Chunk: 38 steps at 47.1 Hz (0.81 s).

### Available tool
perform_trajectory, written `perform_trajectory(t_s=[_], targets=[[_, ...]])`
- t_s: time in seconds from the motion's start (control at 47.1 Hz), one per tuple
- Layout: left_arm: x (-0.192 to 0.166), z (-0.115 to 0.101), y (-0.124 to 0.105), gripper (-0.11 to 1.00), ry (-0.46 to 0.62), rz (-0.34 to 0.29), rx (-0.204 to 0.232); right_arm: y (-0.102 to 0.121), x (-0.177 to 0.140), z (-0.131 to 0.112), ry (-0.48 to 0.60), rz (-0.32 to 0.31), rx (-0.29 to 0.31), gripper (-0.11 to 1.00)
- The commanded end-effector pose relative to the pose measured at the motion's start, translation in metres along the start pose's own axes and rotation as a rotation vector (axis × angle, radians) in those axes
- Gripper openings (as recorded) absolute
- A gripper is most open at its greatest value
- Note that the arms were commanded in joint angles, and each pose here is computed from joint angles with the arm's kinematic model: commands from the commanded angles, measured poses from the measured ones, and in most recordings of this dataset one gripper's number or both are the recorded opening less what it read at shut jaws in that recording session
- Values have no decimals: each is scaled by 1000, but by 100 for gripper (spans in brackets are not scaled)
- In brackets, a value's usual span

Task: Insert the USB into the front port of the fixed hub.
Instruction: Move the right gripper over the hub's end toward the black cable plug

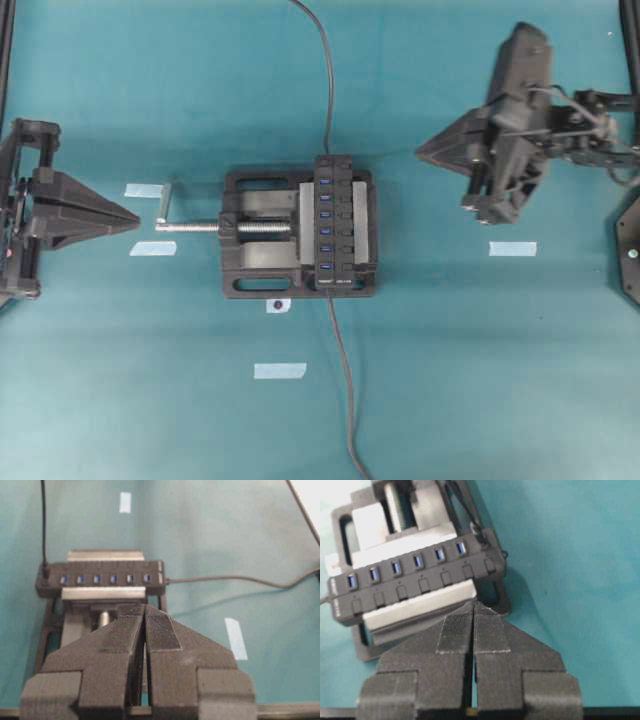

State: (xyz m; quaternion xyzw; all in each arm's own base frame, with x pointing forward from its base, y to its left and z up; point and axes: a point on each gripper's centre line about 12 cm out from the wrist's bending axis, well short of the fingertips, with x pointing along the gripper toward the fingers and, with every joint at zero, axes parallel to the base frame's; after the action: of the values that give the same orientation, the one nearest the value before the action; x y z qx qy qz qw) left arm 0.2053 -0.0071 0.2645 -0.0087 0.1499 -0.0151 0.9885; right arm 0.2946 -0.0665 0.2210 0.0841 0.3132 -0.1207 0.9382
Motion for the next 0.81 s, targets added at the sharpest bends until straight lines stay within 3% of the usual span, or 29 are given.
perform_trajectory(t_s=[0.0,0.786], targets=[[0,9,-1,0,-23,-2,0,1,2,16,-48,1,-21,-6],[0,9,-1,0,-25,-2,0,-2,69,12,22,-9,-27,-6]])
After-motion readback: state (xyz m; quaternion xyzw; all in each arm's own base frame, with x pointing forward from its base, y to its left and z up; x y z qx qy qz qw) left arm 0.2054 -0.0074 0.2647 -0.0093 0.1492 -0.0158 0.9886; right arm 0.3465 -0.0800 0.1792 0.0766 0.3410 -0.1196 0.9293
